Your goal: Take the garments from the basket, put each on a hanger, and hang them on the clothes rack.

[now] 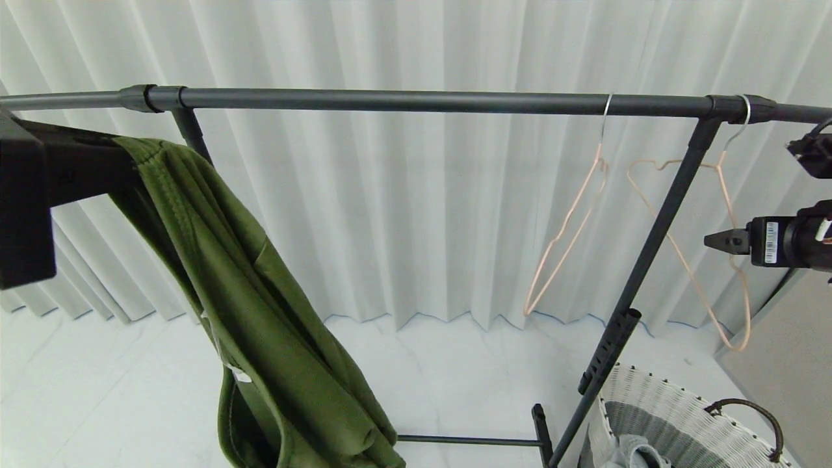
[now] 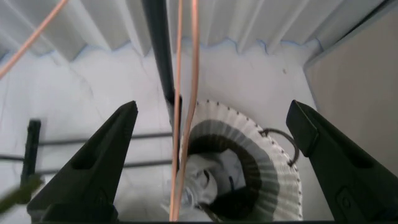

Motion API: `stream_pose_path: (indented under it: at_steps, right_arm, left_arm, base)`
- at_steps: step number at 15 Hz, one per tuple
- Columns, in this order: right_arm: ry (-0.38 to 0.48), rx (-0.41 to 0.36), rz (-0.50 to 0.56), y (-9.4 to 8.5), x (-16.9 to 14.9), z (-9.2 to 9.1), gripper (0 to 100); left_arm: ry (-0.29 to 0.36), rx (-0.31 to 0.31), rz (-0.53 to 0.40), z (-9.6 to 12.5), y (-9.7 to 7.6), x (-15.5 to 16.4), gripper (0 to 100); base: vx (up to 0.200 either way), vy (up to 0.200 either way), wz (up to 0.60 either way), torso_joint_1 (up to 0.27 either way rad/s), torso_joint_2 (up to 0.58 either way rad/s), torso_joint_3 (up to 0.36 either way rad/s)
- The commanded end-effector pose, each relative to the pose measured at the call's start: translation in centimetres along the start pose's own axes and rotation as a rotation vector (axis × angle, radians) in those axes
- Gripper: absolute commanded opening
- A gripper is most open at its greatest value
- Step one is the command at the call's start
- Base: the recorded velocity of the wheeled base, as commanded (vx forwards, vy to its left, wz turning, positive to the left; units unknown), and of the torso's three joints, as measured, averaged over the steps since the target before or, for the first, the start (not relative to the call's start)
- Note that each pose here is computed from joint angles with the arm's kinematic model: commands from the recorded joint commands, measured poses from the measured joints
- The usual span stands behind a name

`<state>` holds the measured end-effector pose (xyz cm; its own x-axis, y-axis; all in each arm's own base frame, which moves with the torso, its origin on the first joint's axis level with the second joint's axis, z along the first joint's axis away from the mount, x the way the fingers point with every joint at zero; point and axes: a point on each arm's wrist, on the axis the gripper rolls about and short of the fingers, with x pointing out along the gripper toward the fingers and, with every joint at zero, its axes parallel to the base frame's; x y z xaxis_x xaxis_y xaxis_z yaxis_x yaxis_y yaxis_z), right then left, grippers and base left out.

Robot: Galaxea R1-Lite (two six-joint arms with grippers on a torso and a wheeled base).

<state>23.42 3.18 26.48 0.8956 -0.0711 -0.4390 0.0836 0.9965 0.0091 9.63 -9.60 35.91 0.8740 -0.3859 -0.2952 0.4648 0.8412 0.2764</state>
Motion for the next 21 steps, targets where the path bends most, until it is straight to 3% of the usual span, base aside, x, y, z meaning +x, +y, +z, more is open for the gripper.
stream_pose_path:
  at_steps: [1,10,11,21]
  right_arm:
    - [0.046,-0.005,-0.008,0.7,3.3,-0.6,100]
    - [0.079,0.052,-0.015,1.3,6.0,-0.7,100]
    - [0.08,0.054,-0.016,1.3,6.1,-0.7,0]
    - [0.053,0.078,-0.018,1.0,5.2,-0.2,0]
  left_arm:
    - [0.013,0.001,-0.001,-0.4,-0.1,0.1,0]
    - [0.035,0.011,-0.006,-1.3,-0.2,0.0,0]
    - [0.036,0.012,-0.006,-1.3,-0.2,0.0,0]
    - [0.032,0.01,-0.006,-1.3,-0.2,-0.1,0]
  base:
    - [0.0,0.0,0.0,0.0,0.0,0.0]
    - [0.0,0.0,0.0,0.0,0.0,0.0]
    - [0.0,0.0,0.0,0.0,0.0,0.0]
    - [0.0,0.0,0.0,0.0,0.0,0.0]
